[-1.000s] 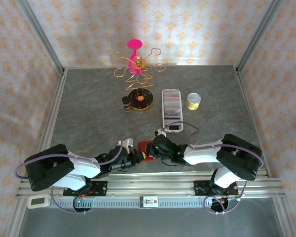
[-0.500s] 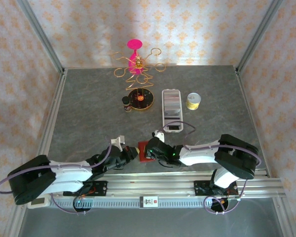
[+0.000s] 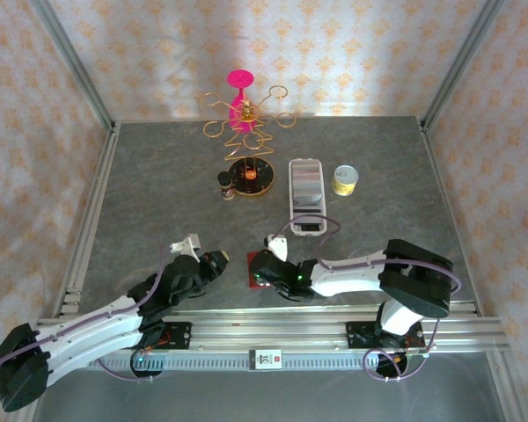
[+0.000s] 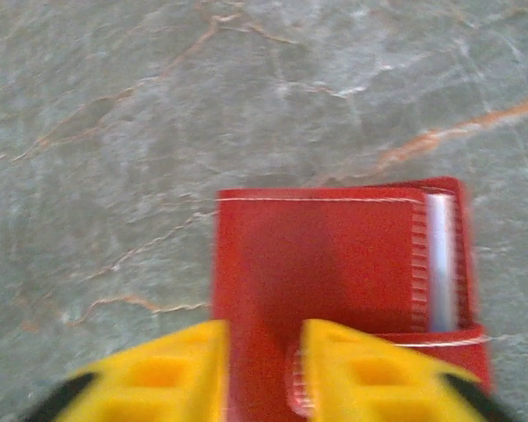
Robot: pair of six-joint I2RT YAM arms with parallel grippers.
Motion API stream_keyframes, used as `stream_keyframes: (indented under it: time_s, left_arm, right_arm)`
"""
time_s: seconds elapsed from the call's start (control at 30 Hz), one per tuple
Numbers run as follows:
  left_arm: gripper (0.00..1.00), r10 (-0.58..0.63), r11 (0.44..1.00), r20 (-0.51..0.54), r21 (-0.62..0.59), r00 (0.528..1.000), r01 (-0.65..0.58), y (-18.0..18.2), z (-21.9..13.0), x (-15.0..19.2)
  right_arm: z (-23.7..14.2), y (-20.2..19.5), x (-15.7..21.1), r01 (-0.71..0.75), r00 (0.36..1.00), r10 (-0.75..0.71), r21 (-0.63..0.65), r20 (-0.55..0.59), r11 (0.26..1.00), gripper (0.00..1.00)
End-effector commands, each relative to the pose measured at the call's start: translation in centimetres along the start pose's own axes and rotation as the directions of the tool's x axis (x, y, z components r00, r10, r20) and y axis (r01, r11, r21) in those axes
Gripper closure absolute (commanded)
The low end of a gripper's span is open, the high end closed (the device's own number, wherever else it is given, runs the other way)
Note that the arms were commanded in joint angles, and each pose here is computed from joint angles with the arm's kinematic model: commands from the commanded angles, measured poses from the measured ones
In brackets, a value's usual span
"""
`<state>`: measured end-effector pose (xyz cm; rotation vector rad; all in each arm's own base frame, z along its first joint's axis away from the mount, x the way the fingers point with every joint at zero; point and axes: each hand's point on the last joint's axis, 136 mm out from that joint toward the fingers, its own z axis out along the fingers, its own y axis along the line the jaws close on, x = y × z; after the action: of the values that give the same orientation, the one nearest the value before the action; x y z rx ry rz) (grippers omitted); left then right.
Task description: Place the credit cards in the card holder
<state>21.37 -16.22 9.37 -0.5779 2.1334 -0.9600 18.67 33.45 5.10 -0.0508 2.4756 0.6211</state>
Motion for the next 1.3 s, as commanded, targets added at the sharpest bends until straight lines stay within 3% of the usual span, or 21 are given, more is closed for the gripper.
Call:
stream_keyframes:
  time_s: [0.0,0.03,0.07,0.1,0.27,0.37,0.43,0.5,0.63,0.73,0.87,0.93,1.07,1.2,1.27]
  left_arm:
    - [0.45,0.184,0.976,0.113,-0.139,0.976,-0.168,-0.2,-1.9,-4.2]
    - [0.36,0.214,0.966,0.155,-0.178,0.965,-0.186,-0.5,-2.5,-6.0]
    - [0.13,0.232,0.959,0.195,-0.208,0.953,-0.191,-0.9,-3.0,-7.7]
    - [0.01,0.263,0.951,0.222,-0.222,0.939,-0.214,-1.4,-3.3,-9.0]
    - [0.01,0.316,0.924,0.359,-0.325,0.878,-0.199,-2.1,-3.8,-15.9]
    - [0.01,0.317,0.917,0.441,-0.369,0.84,-0.153,-1.9,-4.3,-19.2]
    - [0.01,0.334,0.904,0.514,-0.412,0.79,-0.114,-1.5,-5.3,-21.1]
    - [0.01,0.402,0.869,0.559,-0.483,0.725,-0.11,-1.1,-6.4,-22.6]
    - [0.01,0.502,0.801,0.577,-0.592,0.645,-0.094,-0.3,-7.5,-24.4]
    - [0.01,0.608,0.719,0.539,-0.686,0.583,-0.115,0.5,-7.6,-25.3]
    - [0.01,0.654,0.661,0.524,-0.746,0.545,-0.076,3.5,-7.3,-25.3]
    - [0.01,0.664,0.645,0.521,-0.762,0.536,-0.057,5.1,-7.1,-25.3]
    - [0.01,0.714,0.596,0.498,-0.801,0.492,-0.053,7.5,-6.9,-25.1]
    - [0.01,0.751,0.567,0.434,-0.81,0.498,-0.151,9.1,-5.5,-24.7]
    - [0.01,0.748,0.552,0.402,-0.819,0.527,-0.158,9.5,-4.6,-25.1]
  right_arm:
    - [-2.2,1.3,-2.5,0.047,0.997,-0.046,-0.016,0.063,0.999,0.52]
    - [-3.0,2.2,-4.1,0.044,0.993,-0.038,-0.045,0.109,0.998,0.5]
    - [-3.9,2.8,-5.7,0.042,0.987,-0.031,-0.072,0.155,0.997,0.47]
    - [-4.7,3.0,-6.9,0.043,0.982,-0.025,-0.091,0.189,0.995,0.45]
    - [-10.3,0.1,-14.1,0.001,0.905,0.064,-0.153,0.42,0.988,0.25]
    - [-15.2,-4.2,-18.0,-0.023,0.791,0.101,-0.136,0.604,0.991,0.15]
    - [-18.1,-7.6,-19.5,-0.041,0.694,0.079,-0.07,0.715,0.997,0.05]
    - [-20.5,-10.0,-20.0,-0.037,0.619,0.009,0.018,0.785,0.999,0.03]
    - [-21.9,-12.0,-19.1,0.096,0.566,-0.261,0.252,0.782,0.963,0.0]
    - [-22.0,-14.3,-18.8,0.078,0.529,-0.393,0.418,0.752,0.905,0.0]
    - [-21.5,-17.0,-19.0,0.041,0.452,-0.424,0.457,0.785,0.889,0.0]
    - [-20.9,-19.1,-19.5,0.01,0.449,-0.386,0.427,0.806,0.904,0.0]
    - [-18.9,-23.8,-19.9,-0.053,0.514,-0.324,0.406,0.794,0.912,0.0]
    - [-17.3,-26.6,-19.7,-0.086,0.542,-0.293,0.399,0.787,0.913,0.0]
    - [-16.1,-27.1,-19.7,-0.062,0.571,-0.318,0.426,0.757,0.903,0.0]
